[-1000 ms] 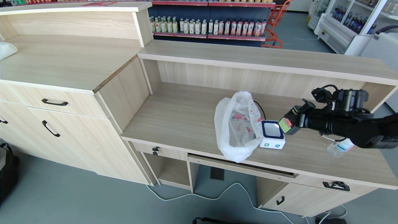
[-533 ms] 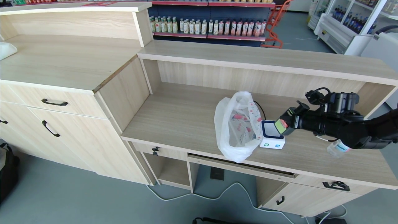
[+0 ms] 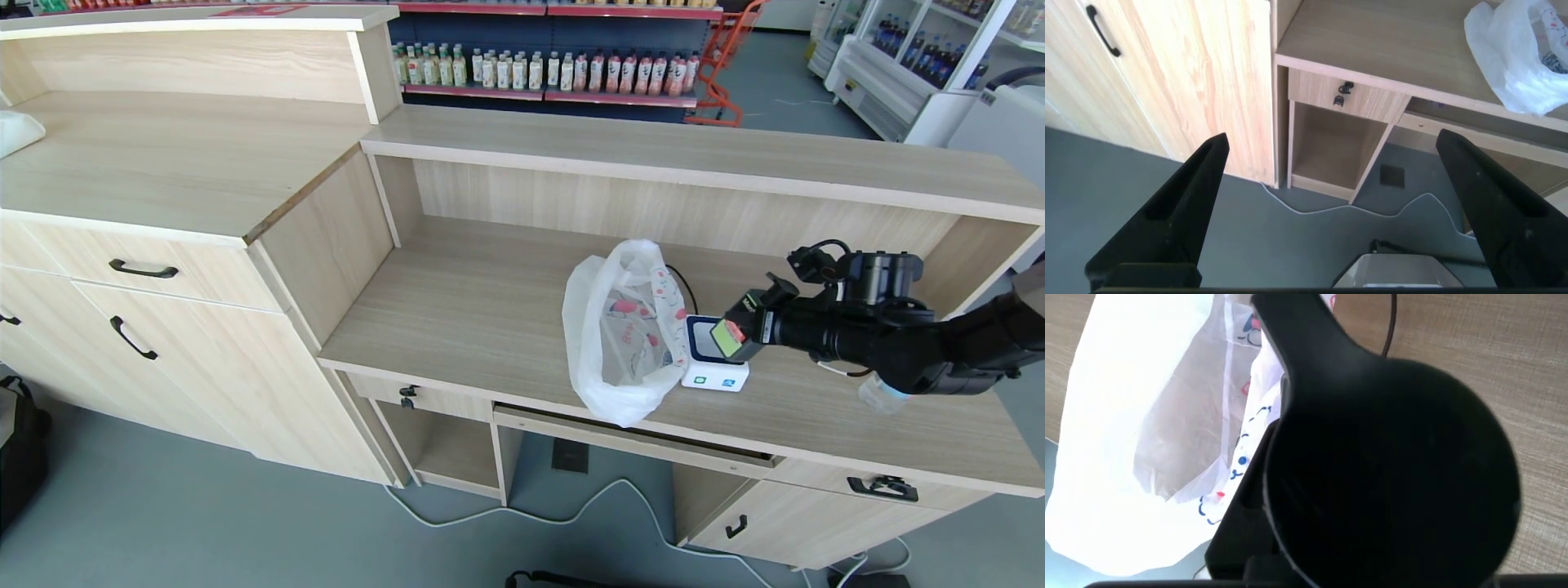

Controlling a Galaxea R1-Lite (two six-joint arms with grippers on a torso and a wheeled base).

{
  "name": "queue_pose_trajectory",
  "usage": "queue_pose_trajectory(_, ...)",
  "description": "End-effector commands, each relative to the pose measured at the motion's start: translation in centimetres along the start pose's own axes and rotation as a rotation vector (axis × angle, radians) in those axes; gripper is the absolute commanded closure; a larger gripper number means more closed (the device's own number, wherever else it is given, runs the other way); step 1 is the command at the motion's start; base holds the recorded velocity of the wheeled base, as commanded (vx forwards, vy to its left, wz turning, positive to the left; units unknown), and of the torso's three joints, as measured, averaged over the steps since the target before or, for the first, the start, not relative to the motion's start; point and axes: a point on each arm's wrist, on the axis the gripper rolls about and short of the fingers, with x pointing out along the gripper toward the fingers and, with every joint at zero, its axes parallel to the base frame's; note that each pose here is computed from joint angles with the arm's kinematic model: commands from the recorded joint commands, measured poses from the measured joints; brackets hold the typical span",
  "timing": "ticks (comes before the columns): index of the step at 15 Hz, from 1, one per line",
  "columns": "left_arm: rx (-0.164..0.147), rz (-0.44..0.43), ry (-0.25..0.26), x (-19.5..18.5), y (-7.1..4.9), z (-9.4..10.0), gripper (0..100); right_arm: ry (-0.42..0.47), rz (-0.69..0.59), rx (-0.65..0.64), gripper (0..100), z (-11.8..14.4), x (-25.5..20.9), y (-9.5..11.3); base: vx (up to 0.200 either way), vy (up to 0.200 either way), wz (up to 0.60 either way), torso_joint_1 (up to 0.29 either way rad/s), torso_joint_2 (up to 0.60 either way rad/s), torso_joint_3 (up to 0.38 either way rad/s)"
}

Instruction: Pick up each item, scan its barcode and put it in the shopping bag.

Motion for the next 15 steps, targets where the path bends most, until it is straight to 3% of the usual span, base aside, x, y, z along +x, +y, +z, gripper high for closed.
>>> queue_pose_trajectory(1, 0.000, 0.000, -0.001, 0.0, 0.0, 0.0, 0, 0.000, 0.018, -0.003, 100, -0.2, 0.4, 0.2, 0.000, 0.000, 0.00, 0.000, 0.00, 0.000)
queue_pose_trajectory(15, 0.000, 0.000, -0.001, 0.0, 0.0, 0.0, 0, -0.003, 0.065, -0.018, 100, -0.6, 3.2, 1.2, 0.000, 0.000, 0.00, 0.000, 0.00, 0.000)
